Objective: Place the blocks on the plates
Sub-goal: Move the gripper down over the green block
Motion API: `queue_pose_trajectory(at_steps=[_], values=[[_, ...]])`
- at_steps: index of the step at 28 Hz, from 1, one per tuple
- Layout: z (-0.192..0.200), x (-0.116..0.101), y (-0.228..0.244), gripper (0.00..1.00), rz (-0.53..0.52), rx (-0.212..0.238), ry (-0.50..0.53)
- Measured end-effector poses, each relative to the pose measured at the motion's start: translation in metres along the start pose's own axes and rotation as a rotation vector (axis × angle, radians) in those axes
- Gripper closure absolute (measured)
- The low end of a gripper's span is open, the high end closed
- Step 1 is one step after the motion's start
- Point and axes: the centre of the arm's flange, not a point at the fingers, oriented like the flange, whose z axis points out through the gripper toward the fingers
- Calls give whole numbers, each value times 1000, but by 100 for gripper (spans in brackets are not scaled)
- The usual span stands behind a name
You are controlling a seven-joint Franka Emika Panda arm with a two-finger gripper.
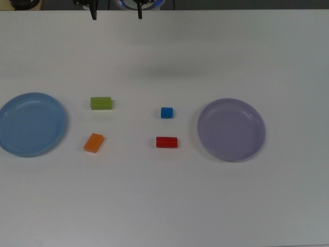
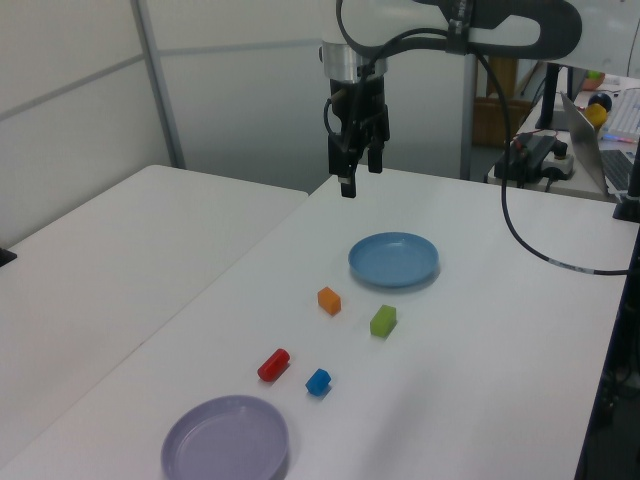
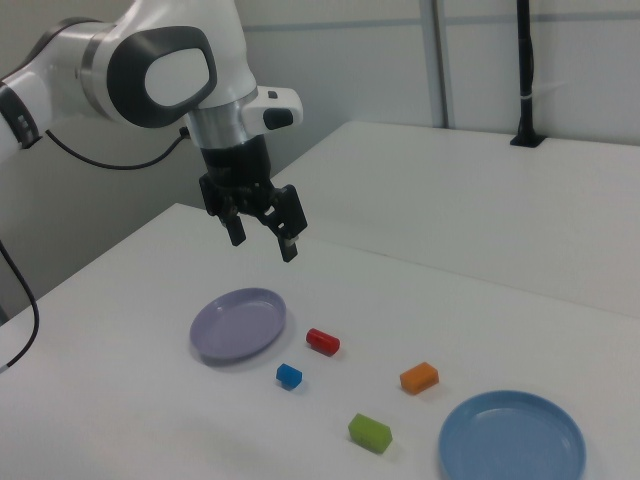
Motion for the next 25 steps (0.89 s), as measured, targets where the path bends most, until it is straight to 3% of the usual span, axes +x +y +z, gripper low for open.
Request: queue_pose_trajectory(at_steps=[5, 11, 18, 25], values=[[3, 1, 2, 0, -13, 2, -6], [37, 14, 9, 0, -45, 9, -63], [133, 44, 27, 0, -28, -6, -29], [232, 49, 64, 0, 2, -30, -46]])
